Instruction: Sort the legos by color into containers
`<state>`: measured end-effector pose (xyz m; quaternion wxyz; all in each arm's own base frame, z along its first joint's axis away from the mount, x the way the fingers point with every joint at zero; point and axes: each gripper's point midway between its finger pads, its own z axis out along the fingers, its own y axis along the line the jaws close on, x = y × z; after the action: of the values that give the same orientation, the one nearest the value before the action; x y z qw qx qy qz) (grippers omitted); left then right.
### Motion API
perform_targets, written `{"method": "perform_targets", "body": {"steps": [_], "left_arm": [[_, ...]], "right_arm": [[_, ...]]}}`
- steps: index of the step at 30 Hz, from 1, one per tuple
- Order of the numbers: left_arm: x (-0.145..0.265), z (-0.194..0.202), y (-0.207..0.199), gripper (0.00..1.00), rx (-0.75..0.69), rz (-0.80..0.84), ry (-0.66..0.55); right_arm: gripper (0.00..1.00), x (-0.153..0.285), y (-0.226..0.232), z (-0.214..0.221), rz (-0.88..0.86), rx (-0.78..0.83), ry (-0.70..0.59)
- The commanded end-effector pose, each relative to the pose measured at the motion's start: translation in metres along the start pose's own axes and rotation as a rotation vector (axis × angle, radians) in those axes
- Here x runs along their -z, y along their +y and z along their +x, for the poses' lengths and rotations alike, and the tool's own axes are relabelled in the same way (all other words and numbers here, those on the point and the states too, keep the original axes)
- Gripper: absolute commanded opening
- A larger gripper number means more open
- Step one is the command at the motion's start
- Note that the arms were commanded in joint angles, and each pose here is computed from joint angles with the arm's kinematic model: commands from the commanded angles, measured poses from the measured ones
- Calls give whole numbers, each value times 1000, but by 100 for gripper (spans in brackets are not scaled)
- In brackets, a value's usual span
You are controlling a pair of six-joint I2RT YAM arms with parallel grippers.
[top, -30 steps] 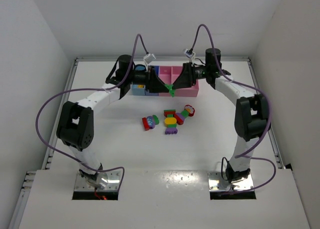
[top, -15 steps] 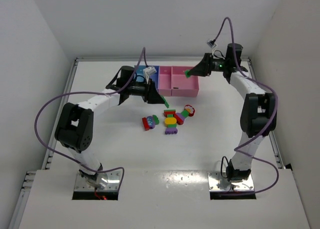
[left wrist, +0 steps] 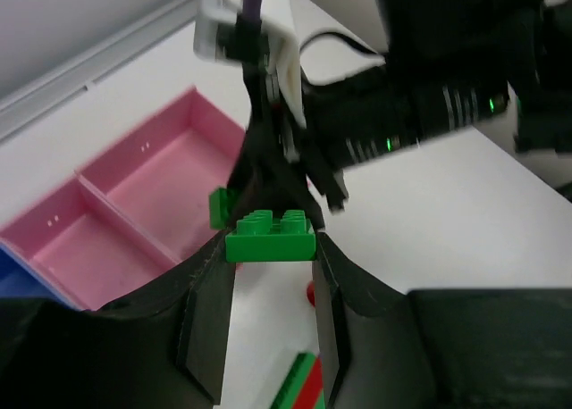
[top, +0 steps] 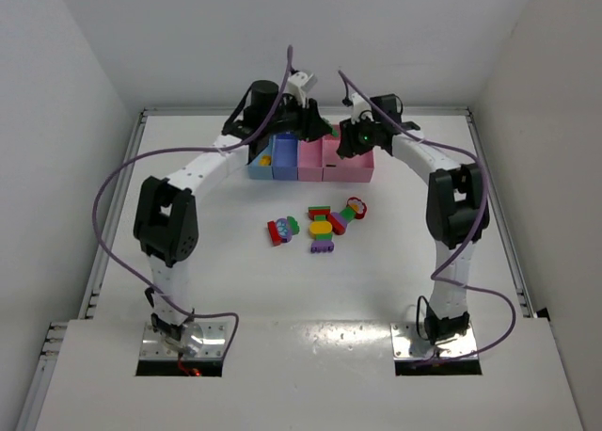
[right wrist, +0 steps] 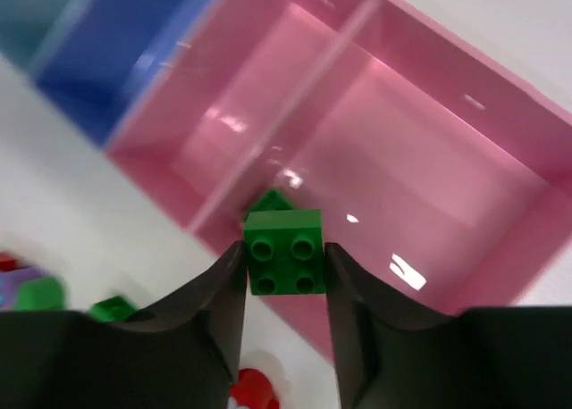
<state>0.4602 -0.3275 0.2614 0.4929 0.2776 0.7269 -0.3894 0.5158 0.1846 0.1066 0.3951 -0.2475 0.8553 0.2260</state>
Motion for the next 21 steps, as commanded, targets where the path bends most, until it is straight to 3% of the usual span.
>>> {"method": "perform_targets", "body": {"steps": [1, 2, 4, 7, 15, 17, 19, 21], "left_arm": [[-32, -4, 18, 1, 4, -90, -24], [-40, -17, 16, 1, -12, -101, -52], [-59, -6, 25, 1, -7, -113, -38], [-80, 0, 39, 1, -9, -142, -42], [-114, 24, 60, 4, -5, -190, -32], [-117, 32, 64, 21, 1, -192, -20], [-116, 32, 65, 56, 1, -201, -21], [-110, 26, 62, 68, -1, -211, -28]], "right_arm": [[44, 9, -49, -5, 285, 74, 15], [50, 11, -56, 0, 323, 73, 24], [61, 18, -59, -10, 355, 81, 1], [70, 31, -63, -12, 388, 78, -9], [72, 91, -42, -35, 392, 103, -90], [72, 95, -36, -31, 375, 112, -82], [72, 94, -25, -33, 315, 128, -90], [72, 94, -11, -26, 236, 147, -62]]}}
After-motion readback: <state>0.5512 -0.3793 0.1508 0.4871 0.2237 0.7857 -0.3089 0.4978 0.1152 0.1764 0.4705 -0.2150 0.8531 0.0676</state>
